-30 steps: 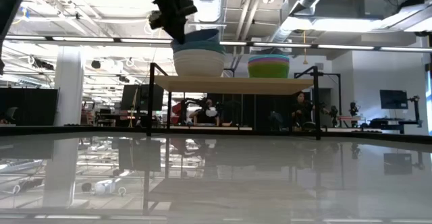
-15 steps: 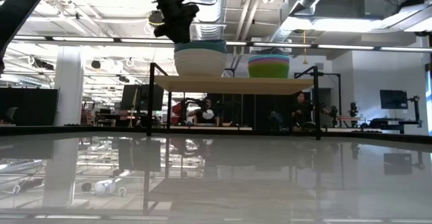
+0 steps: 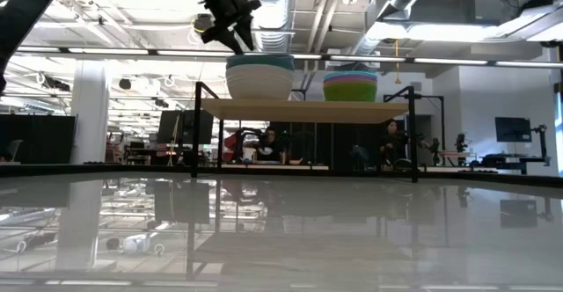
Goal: Place and stack bowls onto a shelf
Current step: Stack the large light blue on top of the large dark green bowl on the shelf
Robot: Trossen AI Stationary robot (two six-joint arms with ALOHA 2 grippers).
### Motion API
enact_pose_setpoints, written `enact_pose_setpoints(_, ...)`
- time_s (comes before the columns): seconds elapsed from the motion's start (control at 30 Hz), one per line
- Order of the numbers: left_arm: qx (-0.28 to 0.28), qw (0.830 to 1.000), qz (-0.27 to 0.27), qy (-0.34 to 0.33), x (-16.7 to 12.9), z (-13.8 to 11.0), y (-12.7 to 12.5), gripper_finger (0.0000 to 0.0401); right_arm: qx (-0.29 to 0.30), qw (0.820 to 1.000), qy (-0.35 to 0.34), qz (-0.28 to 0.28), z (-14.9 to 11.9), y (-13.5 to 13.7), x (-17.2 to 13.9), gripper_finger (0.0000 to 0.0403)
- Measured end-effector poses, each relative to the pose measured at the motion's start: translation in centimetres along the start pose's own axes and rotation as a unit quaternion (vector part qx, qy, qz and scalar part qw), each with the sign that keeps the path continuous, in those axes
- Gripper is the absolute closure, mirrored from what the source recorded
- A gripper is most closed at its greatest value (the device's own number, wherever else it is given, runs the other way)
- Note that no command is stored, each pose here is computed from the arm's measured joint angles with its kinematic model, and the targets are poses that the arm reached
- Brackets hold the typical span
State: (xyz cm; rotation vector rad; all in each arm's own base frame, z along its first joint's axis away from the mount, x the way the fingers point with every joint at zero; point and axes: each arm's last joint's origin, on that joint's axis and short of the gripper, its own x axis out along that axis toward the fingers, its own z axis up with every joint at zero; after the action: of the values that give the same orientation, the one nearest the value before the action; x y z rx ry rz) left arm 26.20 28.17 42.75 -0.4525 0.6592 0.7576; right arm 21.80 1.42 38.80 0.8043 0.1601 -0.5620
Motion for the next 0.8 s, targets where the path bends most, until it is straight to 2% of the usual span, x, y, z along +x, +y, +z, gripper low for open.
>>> enact_pose_setpoints(0.17, 0.012, 1.000, -0.023, -0.001, 0.6, 0.0, -1.1, 0.0234, -0.002, 1.000, 0.002, -0.003, 0.0, -0.1, 0.0, 0.0196)
enact_pose_setpoints(0.33, 0.026, 0.998, -0.040, -0.031, 0.6, 0.4, -2.4, 0.0234, -0.003, 1.000, 0.003, -0.004, -0.1, -0.1, 0.0, 0.0196)
enact_pose_setpoints(0.47, 0.066, 0.997, -0.016, -0.025, 1.3, 0.0, -4.1, 0.0234, -0.005, 1.000, 0.005, -0.007, -0.1, -0.1, 0.0, 0.0196)
enact_pose_setpoints(0.6, 0.094, 0.995, 0.035, -0.019, 2.8, -0.4, -5.3, 0.0234, -0.010, 1.000, 0.009, -0.012, -0.2, -0.3, 0.0, 0.0196)
enact_pose_setpoints(0.7, 0.094, 0.993, 0.069, -0.019, 3.7, -0.4, -5.3, 0.0234, -0.011, 1.000, 0.012, -0.016, -0.3, -0.3, 0.0, 0.0196)
enact_pose_setpoints(0.8, 0.087, 0.994, 0.073, 0.006, 5.3, -0.8, -4.9, 0.0234, -0.012, 1.000, 0.013, -0.014, -0.3, -0.3, -0.1, 0.0196)
